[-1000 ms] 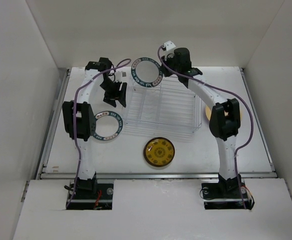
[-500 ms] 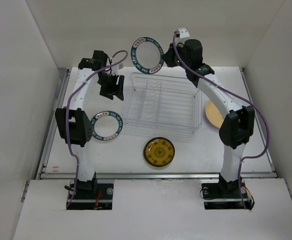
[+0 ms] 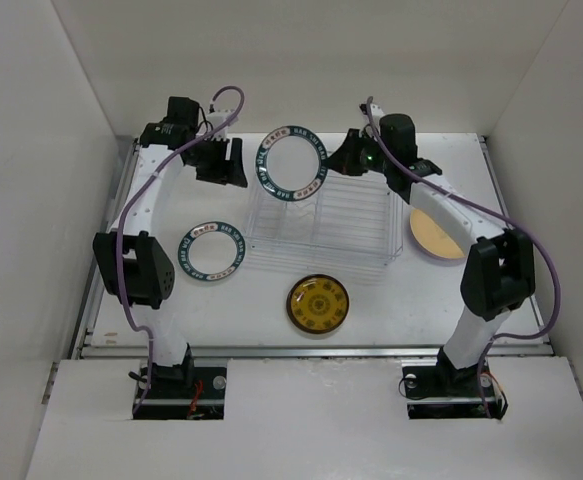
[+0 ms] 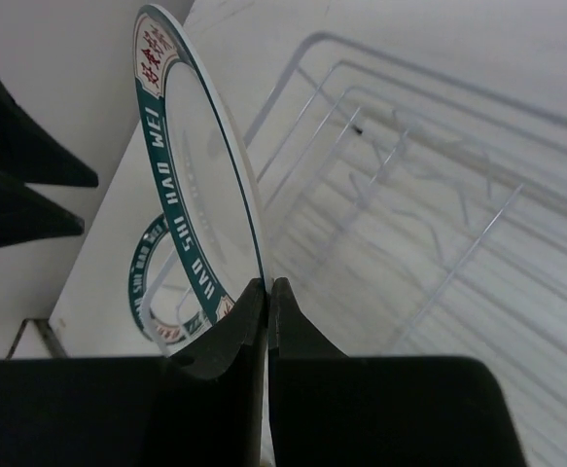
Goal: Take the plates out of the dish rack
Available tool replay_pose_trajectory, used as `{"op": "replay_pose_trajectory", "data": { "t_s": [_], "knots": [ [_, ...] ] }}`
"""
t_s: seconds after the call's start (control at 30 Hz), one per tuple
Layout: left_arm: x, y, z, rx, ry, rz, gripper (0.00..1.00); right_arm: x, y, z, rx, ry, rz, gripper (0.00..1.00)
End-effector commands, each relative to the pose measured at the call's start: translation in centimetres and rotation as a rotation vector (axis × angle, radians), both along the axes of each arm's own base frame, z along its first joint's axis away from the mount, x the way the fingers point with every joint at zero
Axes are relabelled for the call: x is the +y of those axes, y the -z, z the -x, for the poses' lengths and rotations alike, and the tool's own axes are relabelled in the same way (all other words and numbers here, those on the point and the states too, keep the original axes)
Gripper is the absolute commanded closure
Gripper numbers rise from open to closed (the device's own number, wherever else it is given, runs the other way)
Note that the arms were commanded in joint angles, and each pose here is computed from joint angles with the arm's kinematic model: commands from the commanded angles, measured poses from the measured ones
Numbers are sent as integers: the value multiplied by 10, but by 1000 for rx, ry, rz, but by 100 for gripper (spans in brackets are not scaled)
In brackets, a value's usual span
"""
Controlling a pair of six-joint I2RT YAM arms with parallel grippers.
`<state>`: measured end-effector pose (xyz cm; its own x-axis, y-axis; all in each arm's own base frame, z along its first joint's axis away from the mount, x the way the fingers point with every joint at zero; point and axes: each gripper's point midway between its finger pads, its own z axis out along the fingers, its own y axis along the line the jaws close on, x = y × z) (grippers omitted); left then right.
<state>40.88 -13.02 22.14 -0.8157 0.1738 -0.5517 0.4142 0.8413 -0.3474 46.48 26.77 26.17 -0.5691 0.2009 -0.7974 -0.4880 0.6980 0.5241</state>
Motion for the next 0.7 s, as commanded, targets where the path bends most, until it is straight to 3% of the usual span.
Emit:
{"op": "replay_pose_trajectory", "data": {
  "t_s": [0.0, 0.3, 0.57, 0.67],
  "knots": [
    [-12, -18, -8, -120, 65, 82, 40, 13, -45, 21, -61, -83, -147, 100],
    [-39, 13, -8, -58, 104, 159, 40, 20, -33, 44, -6, -132, -191, 100],
    [-47, 12, -10, -79, 115, 188, 40, 26, -28, 51, 13, -159, -206, 100],
    [-58, -3, -6, -77, 147, 262, 44, 32, -26, 54, 19, -187, -209, 100]
  ]
}}
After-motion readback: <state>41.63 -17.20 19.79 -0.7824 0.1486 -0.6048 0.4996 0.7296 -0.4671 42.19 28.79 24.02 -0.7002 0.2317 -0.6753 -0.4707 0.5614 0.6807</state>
